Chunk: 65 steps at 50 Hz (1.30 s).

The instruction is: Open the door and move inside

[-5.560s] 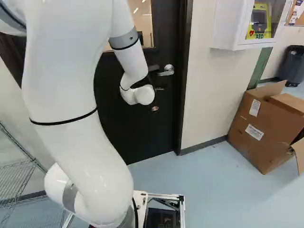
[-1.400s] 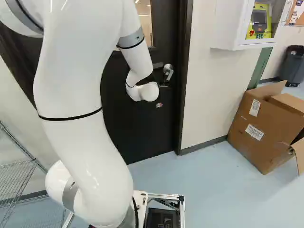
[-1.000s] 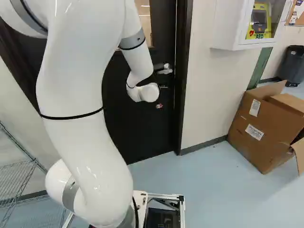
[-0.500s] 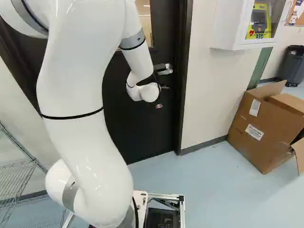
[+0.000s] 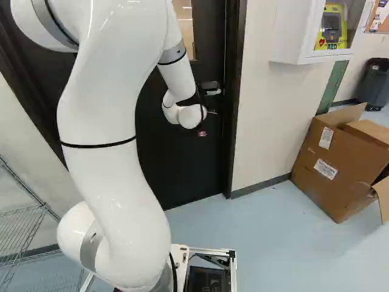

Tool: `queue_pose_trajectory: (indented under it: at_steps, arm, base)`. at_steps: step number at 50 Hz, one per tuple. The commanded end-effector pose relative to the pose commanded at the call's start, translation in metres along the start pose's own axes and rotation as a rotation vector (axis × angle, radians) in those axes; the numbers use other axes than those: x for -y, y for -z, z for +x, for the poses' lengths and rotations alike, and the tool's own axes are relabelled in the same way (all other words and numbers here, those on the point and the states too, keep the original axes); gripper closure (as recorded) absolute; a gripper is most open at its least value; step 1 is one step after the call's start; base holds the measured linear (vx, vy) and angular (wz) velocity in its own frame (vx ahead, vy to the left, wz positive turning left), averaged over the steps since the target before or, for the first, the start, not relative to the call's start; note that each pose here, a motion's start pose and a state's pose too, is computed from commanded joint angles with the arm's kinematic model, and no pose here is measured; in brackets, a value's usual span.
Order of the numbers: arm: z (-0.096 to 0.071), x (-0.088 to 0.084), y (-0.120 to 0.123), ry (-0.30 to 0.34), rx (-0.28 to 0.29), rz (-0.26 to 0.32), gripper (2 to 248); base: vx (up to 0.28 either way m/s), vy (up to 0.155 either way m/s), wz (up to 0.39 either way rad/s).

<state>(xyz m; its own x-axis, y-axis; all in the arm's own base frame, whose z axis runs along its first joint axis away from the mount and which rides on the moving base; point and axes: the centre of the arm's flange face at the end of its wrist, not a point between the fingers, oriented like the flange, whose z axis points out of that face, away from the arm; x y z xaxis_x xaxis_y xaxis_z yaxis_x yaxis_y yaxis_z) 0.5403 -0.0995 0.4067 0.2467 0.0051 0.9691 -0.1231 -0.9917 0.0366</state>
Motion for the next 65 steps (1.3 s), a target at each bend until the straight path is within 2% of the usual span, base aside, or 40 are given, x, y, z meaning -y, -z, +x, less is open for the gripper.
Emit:
queue_pose_trajectory:
  at_steps: [65]
  arm:
    - [0.015, 0.086, -0.108, 0.03, -0.074, 0.132, 3]
  base:
    - [0.0, 0.0, 0.0]
